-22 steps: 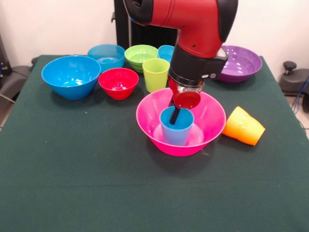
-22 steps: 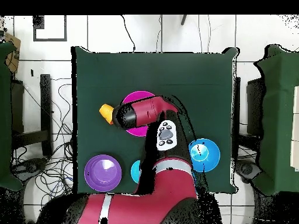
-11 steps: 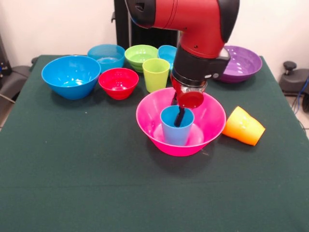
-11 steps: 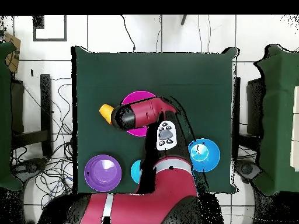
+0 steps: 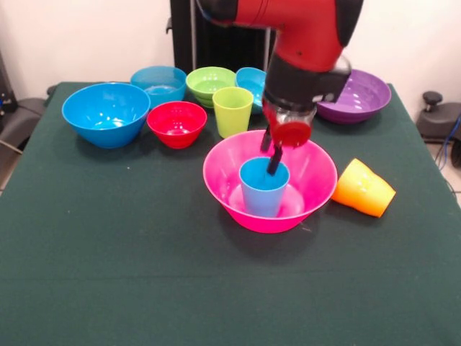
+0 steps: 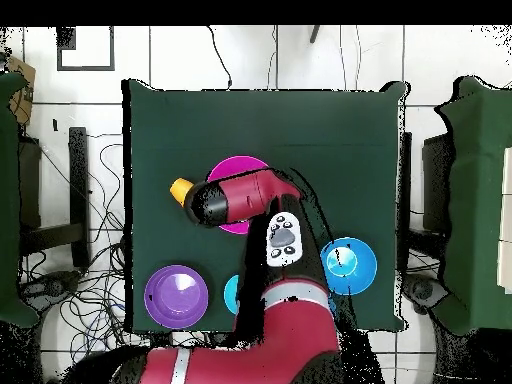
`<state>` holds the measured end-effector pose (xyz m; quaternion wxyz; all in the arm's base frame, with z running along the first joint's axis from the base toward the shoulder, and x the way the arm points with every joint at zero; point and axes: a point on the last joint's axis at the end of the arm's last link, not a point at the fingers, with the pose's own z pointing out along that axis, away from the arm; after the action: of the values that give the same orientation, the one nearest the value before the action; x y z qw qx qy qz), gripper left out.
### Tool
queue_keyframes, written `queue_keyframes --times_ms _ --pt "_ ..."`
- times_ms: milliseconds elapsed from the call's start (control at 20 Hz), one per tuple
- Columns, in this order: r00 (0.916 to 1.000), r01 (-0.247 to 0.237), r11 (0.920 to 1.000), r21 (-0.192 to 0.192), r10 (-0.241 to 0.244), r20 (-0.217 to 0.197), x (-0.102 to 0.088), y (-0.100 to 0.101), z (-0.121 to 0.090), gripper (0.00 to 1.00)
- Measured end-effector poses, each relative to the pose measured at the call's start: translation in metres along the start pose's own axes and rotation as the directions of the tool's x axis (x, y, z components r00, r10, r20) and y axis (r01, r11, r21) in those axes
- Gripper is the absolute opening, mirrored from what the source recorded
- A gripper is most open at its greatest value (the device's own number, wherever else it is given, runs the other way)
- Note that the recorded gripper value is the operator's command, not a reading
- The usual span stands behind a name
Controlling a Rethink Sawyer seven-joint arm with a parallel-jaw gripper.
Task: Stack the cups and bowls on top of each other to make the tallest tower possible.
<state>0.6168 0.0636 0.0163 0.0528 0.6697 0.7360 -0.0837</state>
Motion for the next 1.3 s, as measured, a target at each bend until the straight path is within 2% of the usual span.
queue_keyframes --times_ms 200,250,550,600,750,800,1050,1300 --pt "0.9996 -0.027 0.9994 0.022 0.027 -0.013 0.001 -0.003 -0.037 1.0" --pt "0.9989 -0.042 0.9987 0.029 0.042 -0.018 0.0 -0.004 -0.057 1.0" --pt "0.9971 -0.071 0.9973 0.02 0.071 -0.025 -0.004 -0.005 -0.097 1.0" --pt "0.9962 -0.081 0.9966 0.013 0.081 -0.031 -0.005 -0.007 -0.11 1.0" --pt "0.9941 -0.095 0.9953 0.015 0.096 -0.05 -0.006 -0.011 -0.123 1.0" --pt "0.9911 -0.11 0.9936 0.027 0.112 -0.072 -0.008 -0.016 -0.134 1.0" --pt "0.9903 -0.1 0.9941 0.04 0.104 -0.092 -0.017 -0.03 -0.142 1.0" --pt "0.9918 -0.033 0.9976 0.06 0.04 -0.121 -0.04 -0.051 -0.142 1.0"
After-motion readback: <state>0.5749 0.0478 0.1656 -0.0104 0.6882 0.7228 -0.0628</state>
